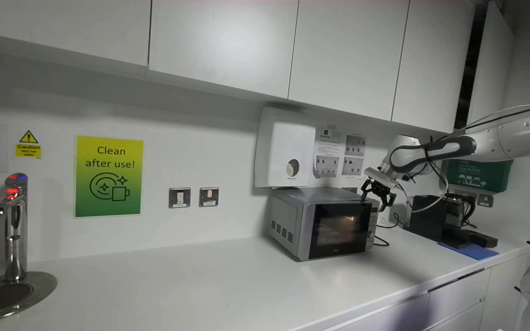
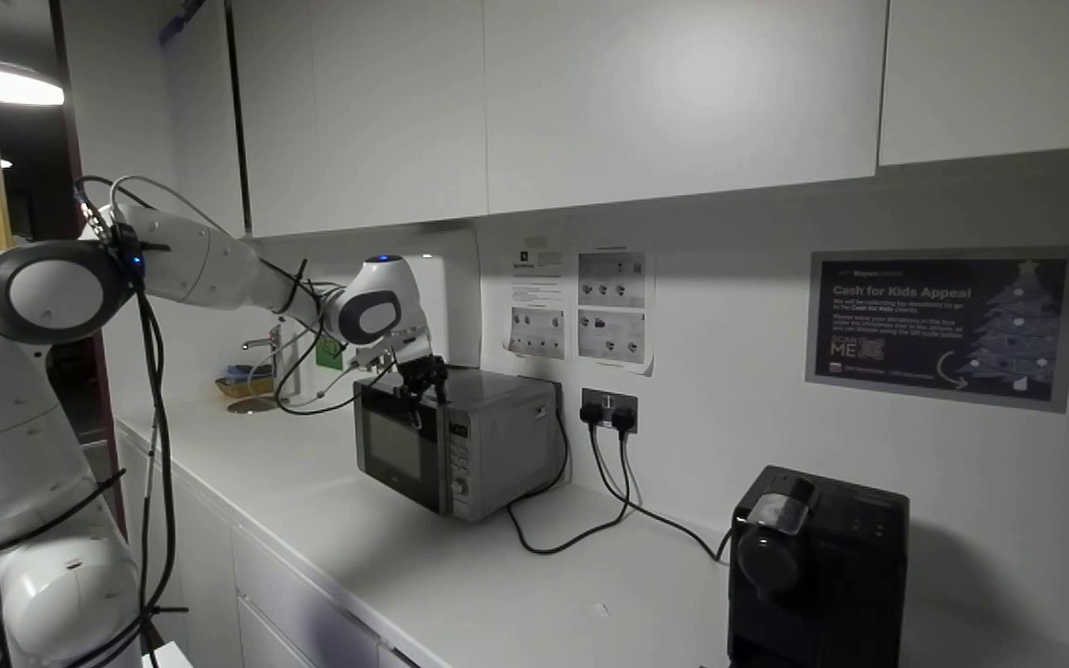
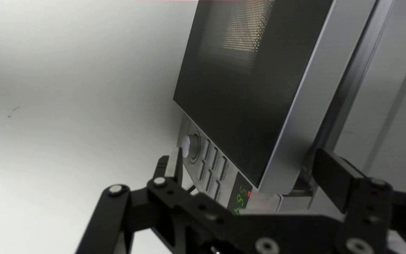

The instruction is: Pull open the microwave door fully

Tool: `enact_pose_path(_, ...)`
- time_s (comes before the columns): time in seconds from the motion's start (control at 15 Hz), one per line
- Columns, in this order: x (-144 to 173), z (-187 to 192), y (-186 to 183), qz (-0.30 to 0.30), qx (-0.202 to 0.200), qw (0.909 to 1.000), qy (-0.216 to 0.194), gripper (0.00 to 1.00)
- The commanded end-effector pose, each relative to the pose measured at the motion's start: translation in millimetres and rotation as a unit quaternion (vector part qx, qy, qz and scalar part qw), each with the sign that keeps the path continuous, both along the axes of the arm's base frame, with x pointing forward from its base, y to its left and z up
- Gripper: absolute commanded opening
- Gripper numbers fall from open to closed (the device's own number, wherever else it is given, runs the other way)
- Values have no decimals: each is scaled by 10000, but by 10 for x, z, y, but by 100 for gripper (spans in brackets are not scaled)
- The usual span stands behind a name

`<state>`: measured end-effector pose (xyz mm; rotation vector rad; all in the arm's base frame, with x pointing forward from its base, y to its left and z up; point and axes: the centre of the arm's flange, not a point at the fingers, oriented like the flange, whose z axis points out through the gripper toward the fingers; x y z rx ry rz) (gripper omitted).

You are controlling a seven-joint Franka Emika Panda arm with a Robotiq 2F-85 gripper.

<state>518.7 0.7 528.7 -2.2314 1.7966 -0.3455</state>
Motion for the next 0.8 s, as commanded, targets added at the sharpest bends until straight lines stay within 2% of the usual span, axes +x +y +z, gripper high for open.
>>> enact_pose_path(0.0, 14, -47, -28, -26, -135, 9998, -173, 100)
enact_pose_path(0.73, 49, -132, -23, 35, -262, 9994, -243, 100)
